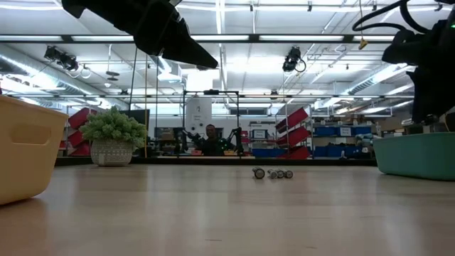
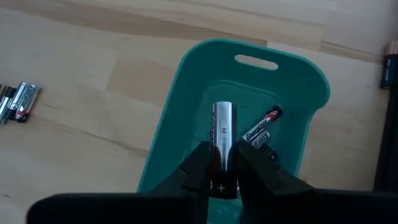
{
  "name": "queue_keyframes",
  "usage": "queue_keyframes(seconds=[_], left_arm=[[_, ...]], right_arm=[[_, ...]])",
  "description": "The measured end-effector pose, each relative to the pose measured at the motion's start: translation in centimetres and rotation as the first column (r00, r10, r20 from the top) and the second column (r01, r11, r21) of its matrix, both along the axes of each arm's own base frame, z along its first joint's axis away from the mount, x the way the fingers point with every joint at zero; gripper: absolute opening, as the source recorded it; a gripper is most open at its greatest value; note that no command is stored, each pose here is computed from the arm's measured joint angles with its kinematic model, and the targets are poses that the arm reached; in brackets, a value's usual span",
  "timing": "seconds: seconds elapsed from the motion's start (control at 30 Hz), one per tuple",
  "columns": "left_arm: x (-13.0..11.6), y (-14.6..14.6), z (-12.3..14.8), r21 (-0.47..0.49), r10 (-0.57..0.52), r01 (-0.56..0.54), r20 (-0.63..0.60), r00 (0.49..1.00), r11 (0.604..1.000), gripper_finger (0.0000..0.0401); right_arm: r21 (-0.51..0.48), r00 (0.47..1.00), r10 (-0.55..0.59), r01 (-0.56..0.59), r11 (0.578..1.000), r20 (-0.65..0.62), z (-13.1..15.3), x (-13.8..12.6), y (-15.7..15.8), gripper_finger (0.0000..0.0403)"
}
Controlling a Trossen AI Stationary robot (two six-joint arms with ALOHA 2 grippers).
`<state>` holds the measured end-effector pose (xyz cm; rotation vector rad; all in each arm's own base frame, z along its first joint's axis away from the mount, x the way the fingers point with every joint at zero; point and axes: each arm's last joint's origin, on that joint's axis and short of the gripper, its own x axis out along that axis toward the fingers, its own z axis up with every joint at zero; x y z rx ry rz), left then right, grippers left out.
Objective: Sort batteries
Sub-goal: Put the silver battery into the green bin
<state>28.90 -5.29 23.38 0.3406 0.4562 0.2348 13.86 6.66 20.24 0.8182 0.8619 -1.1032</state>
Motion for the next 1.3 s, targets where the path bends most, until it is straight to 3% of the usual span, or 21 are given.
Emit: queue_keyframes(seconds=[0.3,0.5,0.73,0.93,1.1,1.3], left_arm=[[0.0,0.0,0.0,0.0,0.0,0.0,0.0,1.0,1.0,0.0119],[0.0,0.0,0.0,0.0,0.0,0.0,0.0,1.0,1.0,0.0119],[0.0,0.0,0.0,0.0,0.0,0.0,0.0,1.0,1.0,0.0119],[0.0,-0.1,0.0,-0.047,-0.015,0.016,0.014,1.0,0.999,0.0119],[0.3,-0.2,0.3,-0.178,0.013,0.001,0.081,0.997,0.984,0.0119],[1.1,-0.6,0.2,-0.368,0.043,0.021,0.165,0.985,0.93,0.0119]], right_arm=[[-0.053,0.998,0.014,-0.011,0.999,0.053,0.1,0.3,0.0,0.0071],[-0.194,0.973,0.153,-0.118,0.974,0.176,0.5,1.7,0.3,0.0071],[-0.382,0.844,0.46,-0.344,0.858,0.274,2.1,5.3,1.0,0.0067],[-0.527,0.759,0.599,-0.411,0.744,0.254,3.6,7.2,0.6,0.0063],[-0.567,0.749,0.636,-0.446,0.692,0.187,3.8,7.4,0.2,0.0062],[-0.595,0.726,0.679,-0.498,0.631,0.112,3.8,7.4,0.2,0.0062]])
